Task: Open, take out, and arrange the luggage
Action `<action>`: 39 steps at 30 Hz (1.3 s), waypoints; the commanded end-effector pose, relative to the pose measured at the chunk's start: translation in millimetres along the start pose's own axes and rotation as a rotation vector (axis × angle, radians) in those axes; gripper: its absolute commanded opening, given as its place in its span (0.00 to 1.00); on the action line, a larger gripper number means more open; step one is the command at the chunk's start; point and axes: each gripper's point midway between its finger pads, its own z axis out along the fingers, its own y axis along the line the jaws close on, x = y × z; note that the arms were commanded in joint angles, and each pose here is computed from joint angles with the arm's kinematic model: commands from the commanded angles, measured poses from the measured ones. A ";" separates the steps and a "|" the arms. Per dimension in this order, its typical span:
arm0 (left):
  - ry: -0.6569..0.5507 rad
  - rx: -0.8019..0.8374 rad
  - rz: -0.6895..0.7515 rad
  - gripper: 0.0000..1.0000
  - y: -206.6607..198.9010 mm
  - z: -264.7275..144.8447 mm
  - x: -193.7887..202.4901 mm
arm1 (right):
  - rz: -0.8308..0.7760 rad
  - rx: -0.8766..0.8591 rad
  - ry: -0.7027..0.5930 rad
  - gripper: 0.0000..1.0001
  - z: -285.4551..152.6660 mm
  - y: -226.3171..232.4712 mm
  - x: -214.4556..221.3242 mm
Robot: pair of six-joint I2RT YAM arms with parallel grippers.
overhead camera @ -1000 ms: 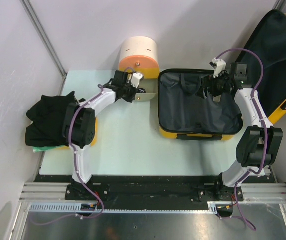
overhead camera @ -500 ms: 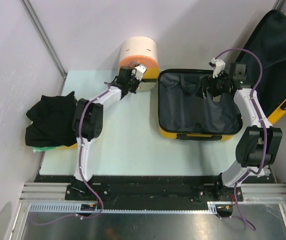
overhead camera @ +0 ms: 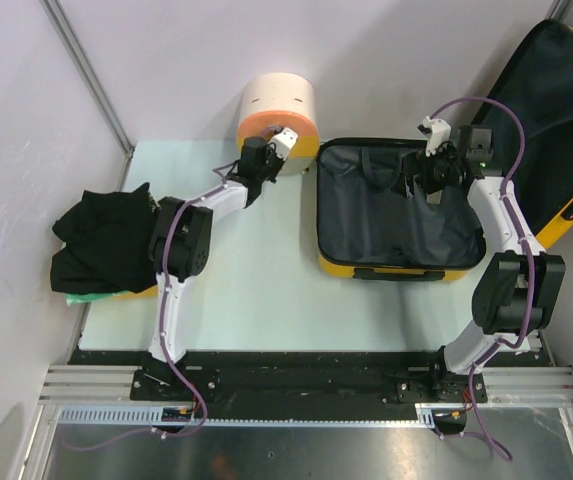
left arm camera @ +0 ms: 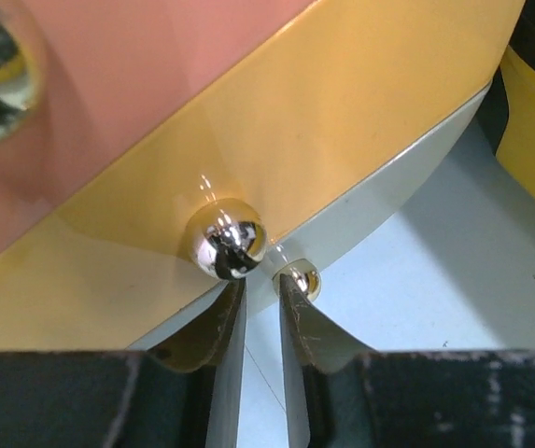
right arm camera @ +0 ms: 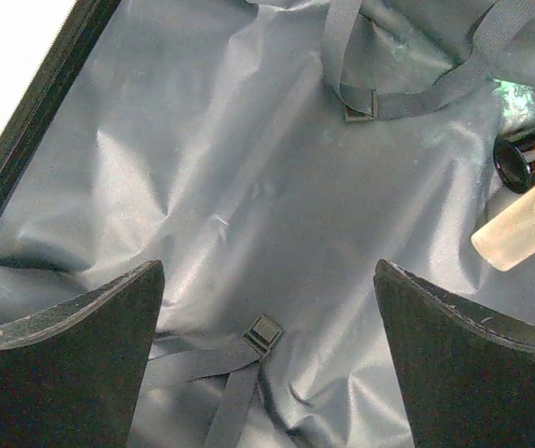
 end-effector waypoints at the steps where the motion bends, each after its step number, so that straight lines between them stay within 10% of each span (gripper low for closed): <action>1: -0.142 -0.020 0.045 0.24 10.0 -21.2 -45.3 | -0.019 0.000 -0.019 1.00 1.2 0.5 -6.2; 10: -0.128 0.123 -0.391 0.58 -15.4 -123.2 -79.6 | -0.011 -0.004 -0.025 1.00 -9.0 2.5 -6.9; 17: 0.066 0.170 -1.284 0.94 4.1 -106.5 -41.0 | -0.020 0.003 -0.017 1.00 -9.8 0.2 -6.6; 39: -0.093 0.235 -1.512 0.65 0.3 -32.0 -64.6 | -0.017 0.063 0.097 1.00 -19.2 -18.4 -3.1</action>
